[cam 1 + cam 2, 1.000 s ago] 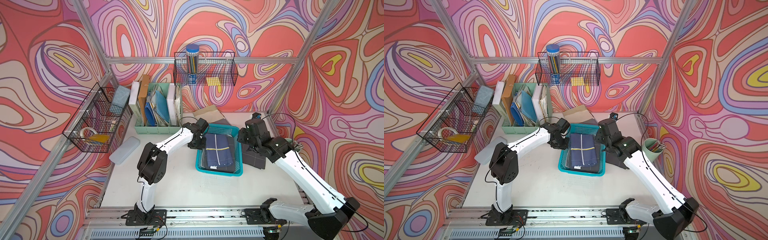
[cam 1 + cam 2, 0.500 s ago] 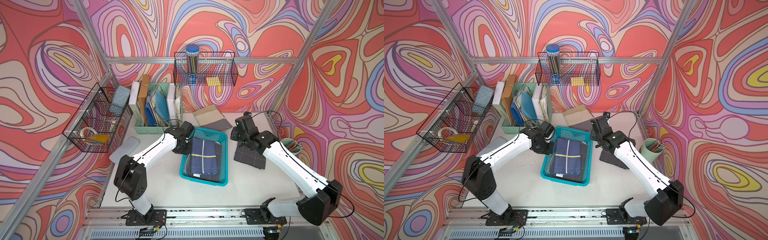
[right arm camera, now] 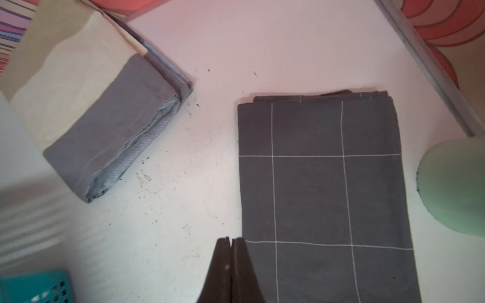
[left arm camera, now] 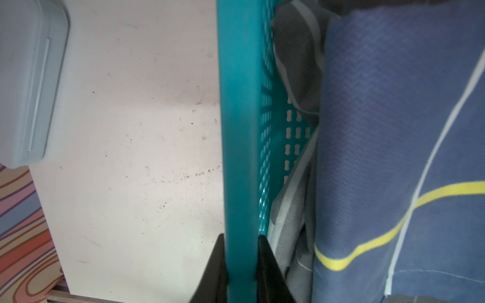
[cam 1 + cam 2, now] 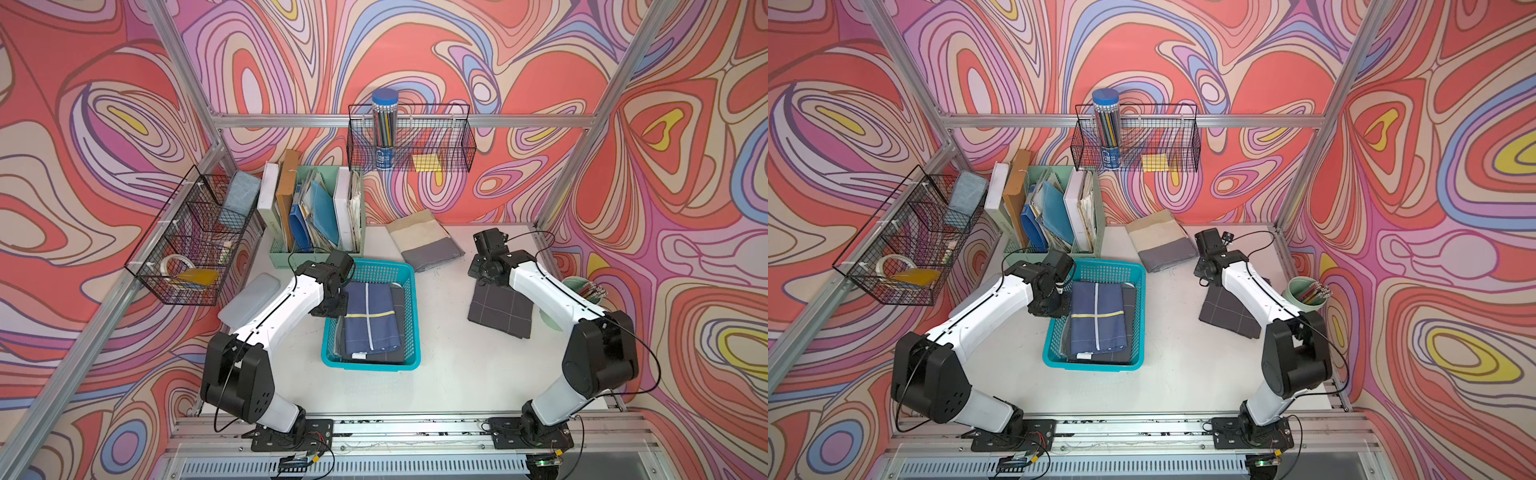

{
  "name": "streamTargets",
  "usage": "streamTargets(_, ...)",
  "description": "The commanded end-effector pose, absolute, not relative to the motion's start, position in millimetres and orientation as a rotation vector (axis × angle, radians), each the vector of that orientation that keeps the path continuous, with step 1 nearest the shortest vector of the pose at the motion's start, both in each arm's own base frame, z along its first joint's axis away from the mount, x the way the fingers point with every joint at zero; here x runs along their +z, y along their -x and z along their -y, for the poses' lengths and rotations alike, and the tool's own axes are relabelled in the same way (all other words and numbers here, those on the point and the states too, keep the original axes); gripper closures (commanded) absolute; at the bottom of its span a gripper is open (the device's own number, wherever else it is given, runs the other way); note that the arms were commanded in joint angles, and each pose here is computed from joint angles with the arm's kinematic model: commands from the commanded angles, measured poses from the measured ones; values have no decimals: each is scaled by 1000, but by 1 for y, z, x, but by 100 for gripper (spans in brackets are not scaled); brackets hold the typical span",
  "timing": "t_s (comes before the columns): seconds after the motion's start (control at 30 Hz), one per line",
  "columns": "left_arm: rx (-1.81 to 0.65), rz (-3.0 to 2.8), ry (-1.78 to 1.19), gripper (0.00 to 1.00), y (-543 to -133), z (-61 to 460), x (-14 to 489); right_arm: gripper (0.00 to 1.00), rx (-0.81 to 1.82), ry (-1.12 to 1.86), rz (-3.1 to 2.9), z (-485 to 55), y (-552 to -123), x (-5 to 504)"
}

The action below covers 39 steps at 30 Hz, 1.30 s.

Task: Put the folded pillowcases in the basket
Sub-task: Move the basket to the center of the board, then pick up the pillowcase from the center of the board.

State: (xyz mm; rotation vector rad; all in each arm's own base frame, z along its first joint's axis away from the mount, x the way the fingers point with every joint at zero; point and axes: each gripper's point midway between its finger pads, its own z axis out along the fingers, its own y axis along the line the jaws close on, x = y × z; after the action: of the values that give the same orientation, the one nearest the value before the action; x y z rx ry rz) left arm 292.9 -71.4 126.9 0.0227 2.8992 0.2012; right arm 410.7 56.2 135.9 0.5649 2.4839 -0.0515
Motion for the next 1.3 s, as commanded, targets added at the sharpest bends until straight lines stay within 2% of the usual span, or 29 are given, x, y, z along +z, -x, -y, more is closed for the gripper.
streamTargets(0.0,381,-2949,-88,100,-276,47,124,100,27,-610,-2462,-57,-417,124)
streamTargets(0.07,414,-2963,-72,98,-278,44,119,100,24,-622,-2501,-54,-422,110)
streamTargets(0.1,415,-2984,-64,92,-278,44,114,100,10,-628,-2528,-51,-423,101)
streamTargets(0.23,415,-3024,-28,90,-278,47,100,100,17,-662,-2625,-46,-423,65)
streamTargets(0.3,403,-3036,-2,84,-277,48,94,100,18,-663,-2657,-48,-422,53)
streamTargets(0.43,371,-3090,9,84,-272,53,82,100,17,-644,-2690,-49,-419,41)
streamTargets(0.53,399,-3097,12,73,-271,49,79,100,6,-660,-2684,-47,-413,35)
streamTargets(0.6,428,-3098,7,69,-270,45,79,100,-12,-669,-2703,-45,-407,28)
streamTargets(0.73,484,-3079,29,48,-269,37,82,100,-33,-686,-2725,-43,-400,17)
streamTargets(0.83,531,-3021,56,42,-270,29,98,100,-42,-697,-2731,-41,-396,14)
streamTargets(1.0,423,-2900,99,27,-277,33,136,100,-49,-692,-2779,-42,-390,1)
streamTargets(1.27,218,-2750,127,20,-284,46,209,100,76,-649,-2862,-70,-363,-13)
